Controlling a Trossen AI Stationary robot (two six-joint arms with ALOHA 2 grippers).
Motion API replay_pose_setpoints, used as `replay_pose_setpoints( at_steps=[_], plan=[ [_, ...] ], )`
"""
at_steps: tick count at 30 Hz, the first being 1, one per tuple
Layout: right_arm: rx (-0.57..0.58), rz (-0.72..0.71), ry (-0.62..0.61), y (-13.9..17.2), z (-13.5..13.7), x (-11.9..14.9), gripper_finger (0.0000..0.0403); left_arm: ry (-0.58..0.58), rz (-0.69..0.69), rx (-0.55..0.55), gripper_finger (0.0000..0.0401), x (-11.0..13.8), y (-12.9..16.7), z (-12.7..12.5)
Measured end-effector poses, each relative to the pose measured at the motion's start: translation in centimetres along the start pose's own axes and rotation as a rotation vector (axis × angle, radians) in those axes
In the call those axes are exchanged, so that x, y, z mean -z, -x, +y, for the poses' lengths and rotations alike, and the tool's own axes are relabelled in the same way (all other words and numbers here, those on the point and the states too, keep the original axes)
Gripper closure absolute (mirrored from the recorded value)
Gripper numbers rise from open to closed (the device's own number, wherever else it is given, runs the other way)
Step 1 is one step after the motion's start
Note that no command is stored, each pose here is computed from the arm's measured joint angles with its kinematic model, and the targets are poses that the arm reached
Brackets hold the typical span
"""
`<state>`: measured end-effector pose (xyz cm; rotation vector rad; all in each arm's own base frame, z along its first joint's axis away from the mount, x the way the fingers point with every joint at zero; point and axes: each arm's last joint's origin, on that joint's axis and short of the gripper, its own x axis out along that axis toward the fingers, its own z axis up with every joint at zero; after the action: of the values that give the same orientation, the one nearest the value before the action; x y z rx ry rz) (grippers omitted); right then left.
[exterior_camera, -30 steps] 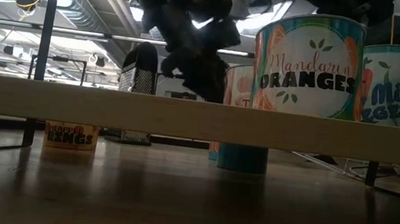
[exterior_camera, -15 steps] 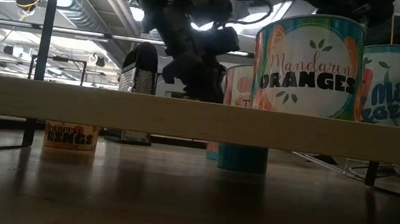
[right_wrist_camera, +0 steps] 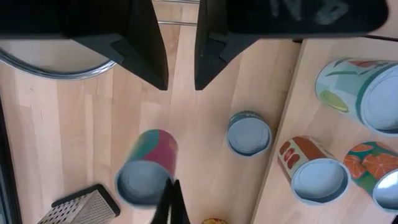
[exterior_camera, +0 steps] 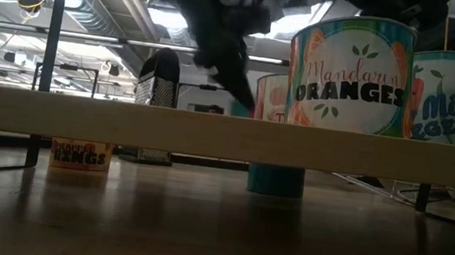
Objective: Pick and place cans onto a shelf
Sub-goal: Put the canned chicken soup on the shelf
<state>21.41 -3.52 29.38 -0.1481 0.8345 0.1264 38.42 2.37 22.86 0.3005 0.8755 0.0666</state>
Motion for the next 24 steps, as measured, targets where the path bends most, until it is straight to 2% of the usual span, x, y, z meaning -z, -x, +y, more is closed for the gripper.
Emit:
replay_pose_setpoints(
  at_steps=[6,10,19,24],
  plan=[
    [0.0,0.002,0.0,-0.1,0.0,0.0,0.032,0.123,-0.022,0.02,0.0398,-2.3,4.0,-1.3],
    [-0.003,0.008,-0.001,-0.2,0.0,0.0,0.032,0.213,-0.002,0.022,0.0399,-3.0,7.3,-2.9],
    [-0.016,0.006,0.003,-0.3,0.1,0.0,0.032,0.385,0.05,0.041,0.04,-1.9,14.1,-7.8],
    [-0.016,0.005,0.0,-0.3,0.1,0.0,0.032,0.454,0.09,0.033,0.04,-0.9,16.3,-10.8]
  ],
)
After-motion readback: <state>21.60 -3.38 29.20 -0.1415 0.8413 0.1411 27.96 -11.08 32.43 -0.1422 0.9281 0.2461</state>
